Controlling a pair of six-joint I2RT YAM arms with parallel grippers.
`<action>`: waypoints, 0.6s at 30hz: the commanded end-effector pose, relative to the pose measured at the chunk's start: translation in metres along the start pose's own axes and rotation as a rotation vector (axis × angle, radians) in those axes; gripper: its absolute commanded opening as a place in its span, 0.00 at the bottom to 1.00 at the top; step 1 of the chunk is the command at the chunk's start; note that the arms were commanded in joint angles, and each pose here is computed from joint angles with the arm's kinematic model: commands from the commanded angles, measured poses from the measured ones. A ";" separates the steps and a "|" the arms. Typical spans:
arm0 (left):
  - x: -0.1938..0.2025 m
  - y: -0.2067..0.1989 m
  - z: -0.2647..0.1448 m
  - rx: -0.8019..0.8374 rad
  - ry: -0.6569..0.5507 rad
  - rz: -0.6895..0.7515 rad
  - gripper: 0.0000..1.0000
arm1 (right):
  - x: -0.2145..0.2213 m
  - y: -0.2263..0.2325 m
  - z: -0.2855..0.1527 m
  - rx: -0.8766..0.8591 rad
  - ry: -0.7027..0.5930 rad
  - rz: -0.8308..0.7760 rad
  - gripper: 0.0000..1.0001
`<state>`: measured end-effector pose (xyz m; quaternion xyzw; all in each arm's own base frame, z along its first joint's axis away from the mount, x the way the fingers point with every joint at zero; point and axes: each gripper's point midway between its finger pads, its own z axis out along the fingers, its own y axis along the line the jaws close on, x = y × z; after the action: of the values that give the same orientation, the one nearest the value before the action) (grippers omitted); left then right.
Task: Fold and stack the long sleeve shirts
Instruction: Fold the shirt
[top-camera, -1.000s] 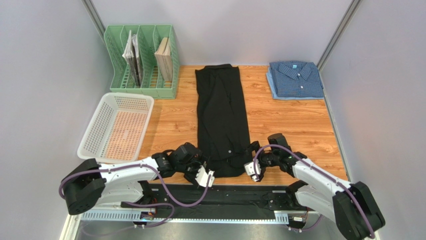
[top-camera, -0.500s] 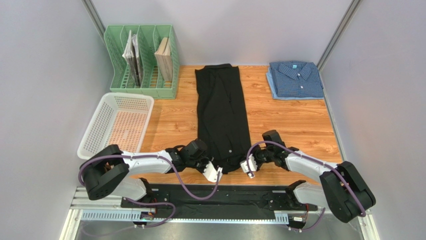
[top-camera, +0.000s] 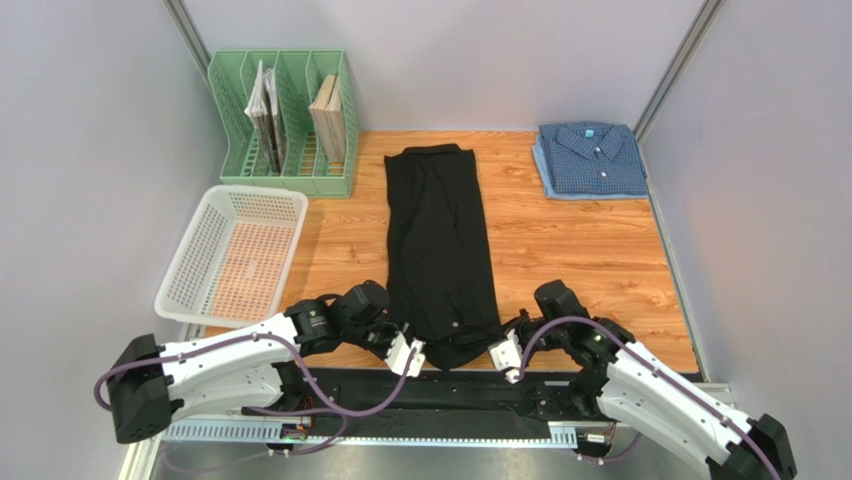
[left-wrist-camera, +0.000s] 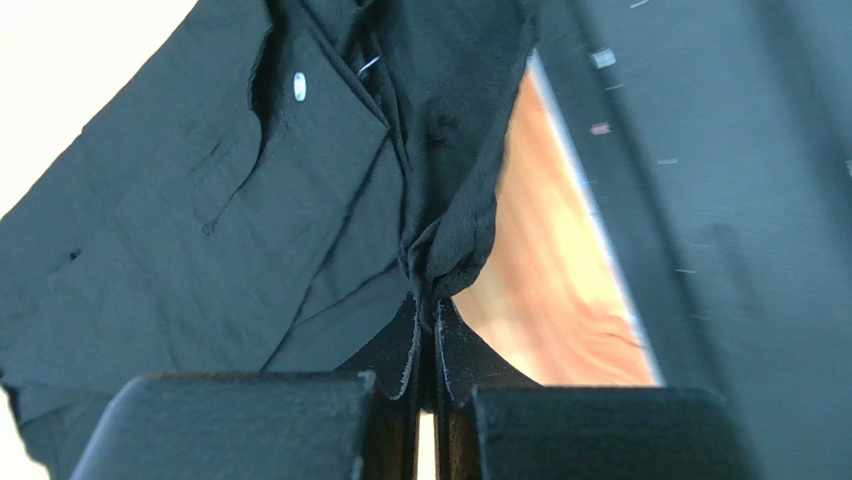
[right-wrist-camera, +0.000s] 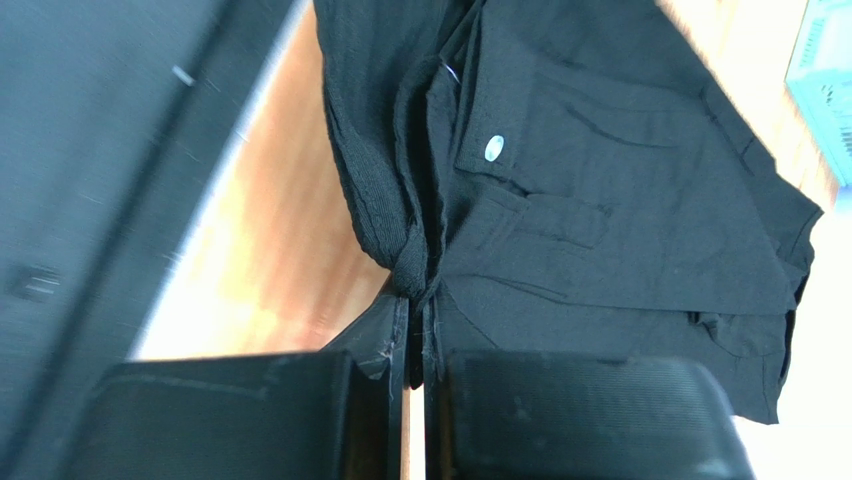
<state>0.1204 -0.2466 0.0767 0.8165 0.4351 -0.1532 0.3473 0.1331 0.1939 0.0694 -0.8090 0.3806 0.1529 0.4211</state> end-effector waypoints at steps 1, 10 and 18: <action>-0.008 -0.034 -0.012 0.109 -0.041 -0.103 0.00 | -0.012 0.024 -0.010 -0.041 0.014 0.178 0.00; -0.017 -0.019 -0.027 0.042 -0.057 -0.114 0.00 | -0.023 -0.017 -0.018 0.047 0.018 0.236 0.00; -0.007 0.060 -0.056 -0.056 -0.046 -0.241 0.00 | -0.009 -0.109 -0.031 0.130 0.066 0.289 0.00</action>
<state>0.1312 -0.2226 0.1118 0.7650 0.5183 -0.1868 0.3336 0.1574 0.2020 0.1178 -0.7470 0.5047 0.1743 0.3962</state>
